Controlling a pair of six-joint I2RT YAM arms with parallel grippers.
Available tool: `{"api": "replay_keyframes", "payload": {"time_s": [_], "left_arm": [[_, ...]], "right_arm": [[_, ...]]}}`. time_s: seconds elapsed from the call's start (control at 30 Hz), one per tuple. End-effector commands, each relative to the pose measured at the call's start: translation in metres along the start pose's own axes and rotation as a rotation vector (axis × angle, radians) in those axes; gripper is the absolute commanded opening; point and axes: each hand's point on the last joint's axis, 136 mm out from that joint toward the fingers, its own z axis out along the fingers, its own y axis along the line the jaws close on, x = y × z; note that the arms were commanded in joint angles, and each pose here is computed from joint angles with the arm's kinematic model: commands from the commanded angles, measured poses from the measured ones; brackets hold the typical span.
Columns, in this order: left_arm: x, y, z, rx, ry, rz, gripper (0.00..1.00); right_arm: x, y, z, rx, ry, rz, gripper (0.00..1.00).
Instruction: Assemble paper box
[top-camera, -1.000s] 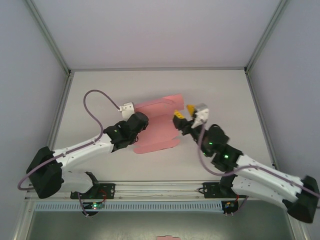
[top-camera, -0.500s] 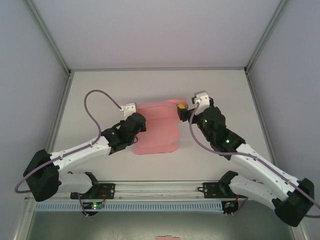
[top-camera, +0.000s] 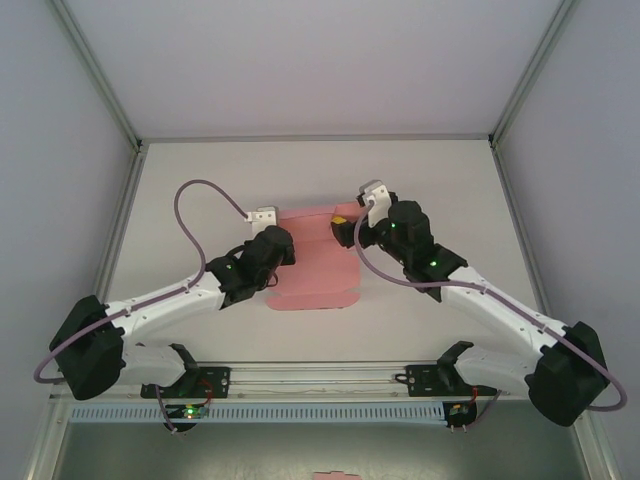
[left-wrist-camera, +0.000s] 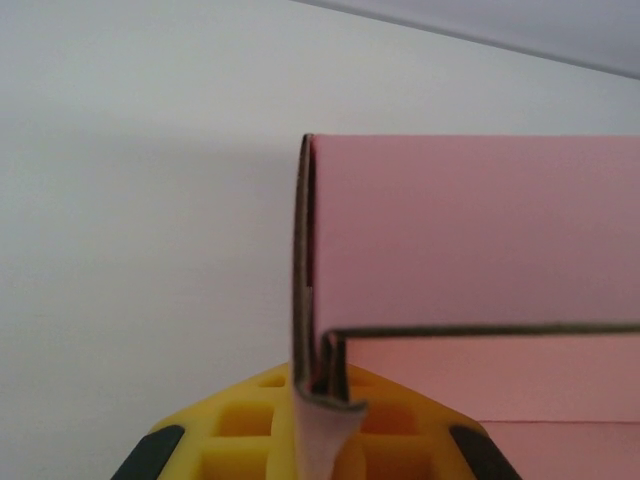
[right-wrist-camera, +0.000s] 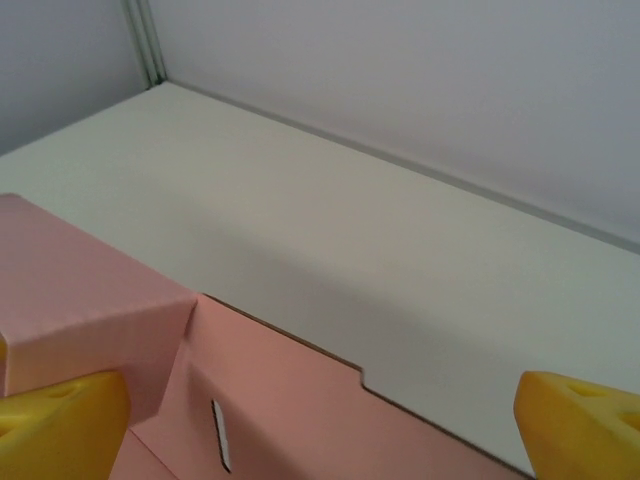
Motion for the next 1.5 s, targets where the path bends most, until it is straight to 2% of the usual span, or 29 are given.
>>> {"api": "replay_keyframes", "payload": {"time_s": [0.0,0.1,0.2,0.27,0.33,0.47,0.57,0.67,0.87,1.03,1.23,1.47], "left_arm": [[-0.003,-0.021,0.002,0.091,-0.010,-0.011,0.00],[-0.002,-0.017,0.002,0.077,-0.015,-0.023,0.00],[-0.006,-0.010,-0.001,0.062,-0.050,-0.053,0.00],[-0.009,-0.007,-0.002,0.059,-0.076,-0.061,0.00],[-0.013,0.000,-0.003,0.052,-0.090,-0.068,0.00],[-0.017,0.006,-0.003,0.160,-0.097,-0.111,0.00],[-0.021,-0.007,-0.016,0.291,-0.139,-0.087,0.00],[-0.023,-0.009,-0.024,0.311,-0.139,-0.056,0.00],[-0.023,-0.014,-0.031,0.356,-0.150,-0.048,0.00],[-0.020,-0.012,-0.026,0.331,-0.132,-0.022,0.00],[-0.018,-0.018,-0.026,0.358,-0.125,0.044,0.00],[-0.016,-0.020,-0.021,0.350,-0.109,0.039,0.00]], "right_arm": [[-0.018,0.017,0.007,-0.073,-0.123,0.078,0.98],[-0.021,0.009,0.002,-0.016,-0.176,0.140,0.98],[-0.016,-0.006,-0.020,0.046,-0.213,0.184,0.98],[-0.004,-0.008,-0.038,0.053,-0.193,0.171,0.98],[0.018,-0.012,-0.056,0.065,-0.116,0.157,0.98],[0.069,-0.031,-0.091,0.144,0.006,0.236,0.98],[0.089,-0.040,-0.103,0.153,-0.021,0.316,0.98],[0.090,-0.035,-0.102,0.067,-0.064,0.353,0.98],[0.090,-0.026,-0.089,-0.010,-0.027,0.373,0.98],[0.071,-0.008,-0.083,-0.133,-0.075,0.374,0.98],[0.066,-0.011,-0.079,-0.113,-0.074,0.364,0.98],[0.059,0.002,-0.072,-0.165,-0.083,0.365,0.98]]}}
